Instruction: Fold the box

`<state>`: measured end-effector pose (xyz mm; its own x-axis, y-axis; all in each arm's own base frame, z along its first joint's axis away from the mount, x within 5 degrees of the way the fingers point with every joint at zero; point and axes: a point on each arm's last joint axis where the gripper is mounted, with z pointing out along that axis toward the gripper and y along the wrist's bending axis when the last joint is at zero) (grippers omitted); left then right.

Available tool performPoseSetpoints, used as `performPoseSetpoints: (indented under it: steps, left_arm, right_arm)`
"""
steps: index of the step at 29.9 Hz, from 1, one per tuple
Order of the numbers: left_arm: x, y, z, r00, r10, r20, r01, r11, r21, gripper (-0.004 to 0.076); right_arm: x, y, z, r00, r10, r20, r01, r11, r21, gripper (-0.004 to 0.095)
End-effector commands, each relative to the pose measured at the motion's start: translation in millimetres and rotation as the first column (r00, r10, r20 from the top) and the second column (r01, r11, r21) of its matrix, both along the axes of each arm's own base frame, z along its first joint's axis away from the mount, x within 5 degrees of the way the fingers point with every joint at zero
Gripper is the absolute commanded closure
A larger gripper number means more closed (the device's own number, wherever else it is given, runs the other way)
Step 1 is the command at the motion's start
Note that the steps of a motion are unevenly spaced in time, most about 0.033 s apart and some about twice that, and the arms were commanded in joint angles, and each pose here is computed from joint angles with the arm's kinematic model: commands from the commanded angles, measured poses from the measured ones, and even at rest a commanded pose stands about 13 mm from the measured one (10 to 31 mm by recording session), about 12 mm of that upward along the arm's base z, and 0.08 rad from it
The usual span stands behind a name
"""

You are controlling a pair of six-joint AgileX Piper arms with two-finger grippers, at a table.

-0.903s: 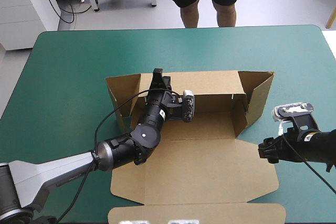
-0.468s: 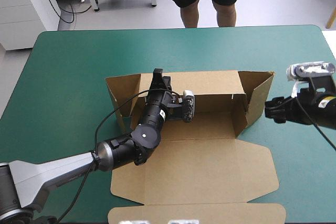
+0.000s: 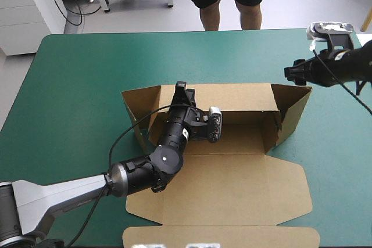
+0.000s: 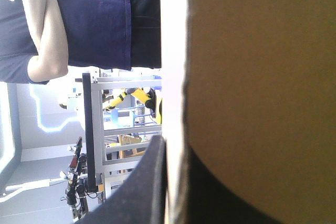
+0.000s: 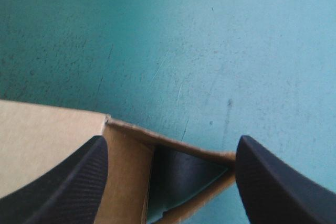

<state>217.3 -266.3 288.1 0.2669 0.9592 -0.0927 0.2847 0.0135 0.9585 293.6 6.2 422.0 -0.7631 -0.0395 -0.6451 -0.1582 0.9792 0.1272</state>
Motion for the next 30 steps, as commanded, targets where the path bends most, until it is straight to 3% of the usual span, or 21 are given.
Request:
performPoseSetpoints:
  steps: [1,8,12,30]
  left_arm:
    - [-5,2,24,0.998,-0.016,0.057,0.020,0.998,-0.059,0.0732]
    - [-5,1,24,0.998,-0.020,0.056,0.023,0.998,-0.060,0.0732]
    - [-5,1,24,0.998,-0.018,0.052,0.021,0.998,-0.061,0.0732]
    - [-5,4,21,1.000,0.016,0.009,-0.015,0.996,-0.086,0.0732]
  right_arm:
    - [20,-3,13,0.998,-0.017,0.062,0.016,1.000,0.008,0.0297]
    - [61,-10,-21,0.998,-0.025,-0.066,0.021,0.998,-0.058,0.0330]
    - [69,-11,-31,0.995,-0.025,-0.094,0.020,0.998,-0.059,0.0330]
    - [44,-9,-46,0.987,0.005,-0.158,-0.016,0.997,-0.071,0.0330]
